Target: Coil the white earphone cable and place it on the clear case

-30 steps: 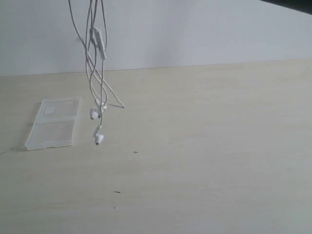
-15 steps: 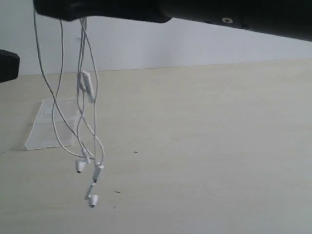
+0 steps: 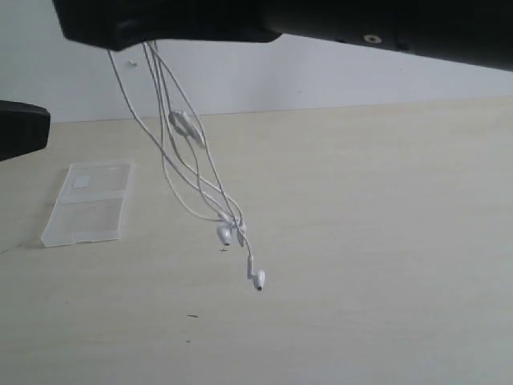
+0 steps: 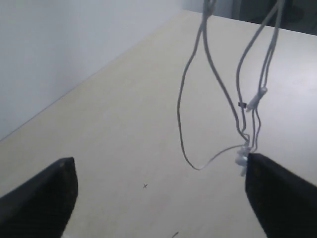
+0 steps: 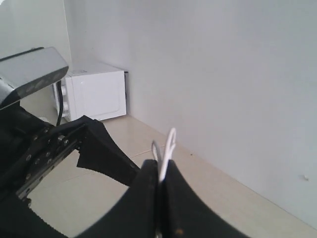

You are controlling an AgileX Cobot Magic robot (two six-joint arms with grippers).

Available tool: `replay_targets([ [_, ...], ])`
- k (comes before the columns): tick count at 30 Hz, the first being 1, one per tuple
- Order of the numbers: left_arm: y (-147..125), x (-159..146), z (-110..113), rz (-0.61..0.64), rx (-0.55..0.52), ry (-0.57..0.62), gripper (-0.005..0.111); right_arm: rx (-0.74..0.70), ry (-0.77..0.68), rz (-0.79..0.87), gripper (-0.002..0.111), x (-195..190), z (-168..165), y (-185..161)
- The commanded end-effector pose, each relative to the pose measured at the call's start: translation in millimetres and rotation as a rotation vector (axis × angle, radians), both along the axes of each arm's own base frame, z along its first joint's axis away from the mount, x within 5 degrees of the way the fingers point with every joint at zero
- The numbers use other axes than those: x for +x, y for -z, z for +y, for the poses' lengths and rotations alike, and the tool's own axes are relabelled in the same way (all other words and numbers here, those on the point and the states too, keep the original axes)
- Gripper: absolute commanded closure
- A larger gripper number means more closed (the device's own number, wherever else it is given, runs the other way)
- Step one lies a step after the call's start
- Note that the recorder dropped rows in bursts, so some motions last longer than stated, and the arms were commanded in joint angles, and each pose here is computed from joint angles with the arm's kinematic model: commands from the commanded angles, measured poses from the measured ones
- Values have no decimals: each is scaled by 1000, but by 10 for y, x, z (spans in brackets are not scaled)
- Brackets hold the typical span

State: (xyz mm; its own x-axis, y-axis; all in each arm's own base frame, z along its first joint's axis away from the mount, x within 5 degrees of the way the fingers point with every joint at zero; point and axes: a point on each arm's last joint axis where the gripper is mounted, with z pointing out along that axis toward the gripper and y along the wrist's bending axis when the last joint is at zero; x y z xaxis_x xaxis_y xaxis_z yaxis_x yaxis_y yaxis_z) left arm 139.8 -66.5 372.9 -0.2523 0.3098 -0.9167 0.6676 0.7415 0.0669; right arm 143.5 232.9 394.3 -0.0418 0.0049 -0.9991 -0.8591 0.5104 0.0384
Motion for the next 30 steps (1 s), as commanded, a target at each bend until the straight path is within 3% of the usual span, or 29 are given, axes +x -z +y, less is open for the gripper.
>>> replay_targets([
  [1,-1,-9,-28,-3,-27,29,17,33,-13,-32,108,3,33,-59],
  [11,-44,-1,-150,-31,-108,171,17,62,-22,-44,108,12,63,-96],
  [30,119,293,-234,37,-123,218,17,83,-21,-56,108,12,61,-184],
])
